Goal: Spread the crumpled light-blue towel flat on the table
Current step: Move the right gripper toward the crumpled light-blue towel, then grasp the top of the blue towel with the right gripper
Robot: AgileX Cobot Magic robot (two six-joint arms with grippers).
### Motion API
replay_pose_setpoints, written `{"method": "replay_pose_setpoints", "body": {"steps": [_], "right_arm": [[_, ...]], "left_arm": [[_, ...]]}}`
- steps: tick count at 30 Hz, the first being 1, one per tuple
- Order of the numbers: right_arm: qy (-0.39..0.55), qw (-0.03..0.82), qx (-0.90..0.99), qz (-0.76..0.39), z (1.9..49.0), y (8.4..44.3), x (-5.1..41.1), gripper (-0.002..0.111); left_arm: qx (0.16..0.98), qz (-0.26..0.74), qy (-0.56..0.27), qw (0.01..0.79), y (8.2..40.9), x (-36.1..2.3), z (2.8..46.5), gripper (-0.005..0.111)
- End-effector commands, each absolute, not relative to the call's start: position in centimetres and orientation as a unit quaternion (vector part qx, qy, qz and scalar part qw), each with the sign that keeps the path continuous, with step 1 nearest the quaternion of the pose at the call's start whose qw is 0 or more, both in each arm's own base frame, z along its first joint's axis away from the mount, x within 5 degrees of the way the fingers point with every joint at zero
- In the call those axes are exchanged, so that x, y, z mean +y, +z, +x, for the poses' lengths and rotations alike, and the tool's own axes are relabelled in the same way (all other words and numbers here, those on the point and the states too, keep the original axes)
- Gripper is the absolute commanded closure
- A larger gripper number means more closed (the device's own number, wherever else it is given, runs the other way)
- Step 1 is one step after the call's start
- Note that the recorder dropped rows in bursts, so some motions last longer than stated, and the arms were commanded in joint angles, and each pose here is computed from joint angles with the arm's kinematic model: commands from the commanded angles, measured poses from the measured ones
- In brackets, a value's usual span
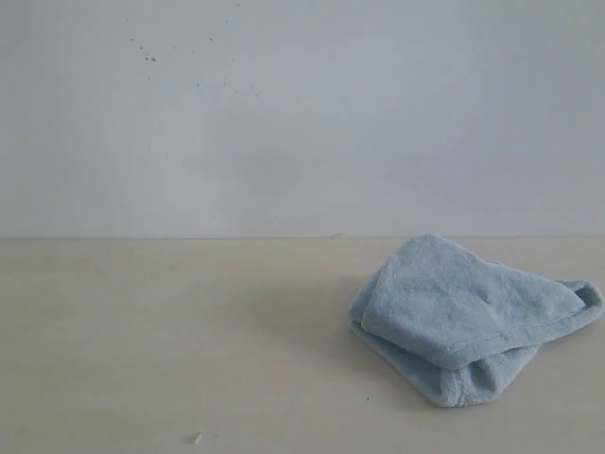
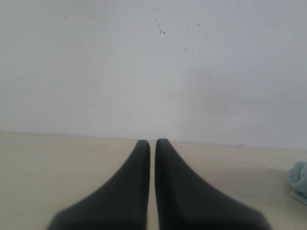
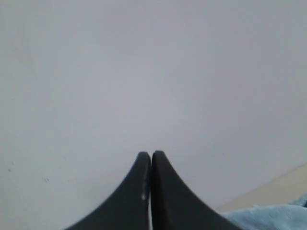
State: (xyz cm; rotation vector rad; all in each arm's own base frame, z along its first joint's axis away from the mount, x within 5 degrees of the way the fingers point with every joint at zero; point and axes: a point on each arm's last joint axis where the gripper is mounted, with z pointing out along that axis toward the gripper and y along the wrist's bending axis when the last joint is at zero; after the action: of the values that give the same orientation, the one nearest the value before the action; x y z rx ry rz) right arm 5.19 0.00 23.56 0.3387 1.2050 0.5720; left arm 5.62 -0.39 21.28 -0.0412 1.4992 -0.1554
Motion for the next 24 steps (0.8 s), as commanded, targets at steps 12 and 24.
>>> {"method": "replay_pose_setpoints", "body": {"steps": [12,24], "right_arm": [[0.087,0.574,0.814,-0.03,19.0,33.0,3.0,0.108],[0.036,0.359,0.932,-0.03,34.2,25.0,0.5,0.057]], "left_arm": [[0.681,-0.021,-0.071,0.729,21.2,-0.4,5.6,0.103],[0.681,-0.021,-0.071,0.729,21.2,-0.4,5.6,0.103]]}}
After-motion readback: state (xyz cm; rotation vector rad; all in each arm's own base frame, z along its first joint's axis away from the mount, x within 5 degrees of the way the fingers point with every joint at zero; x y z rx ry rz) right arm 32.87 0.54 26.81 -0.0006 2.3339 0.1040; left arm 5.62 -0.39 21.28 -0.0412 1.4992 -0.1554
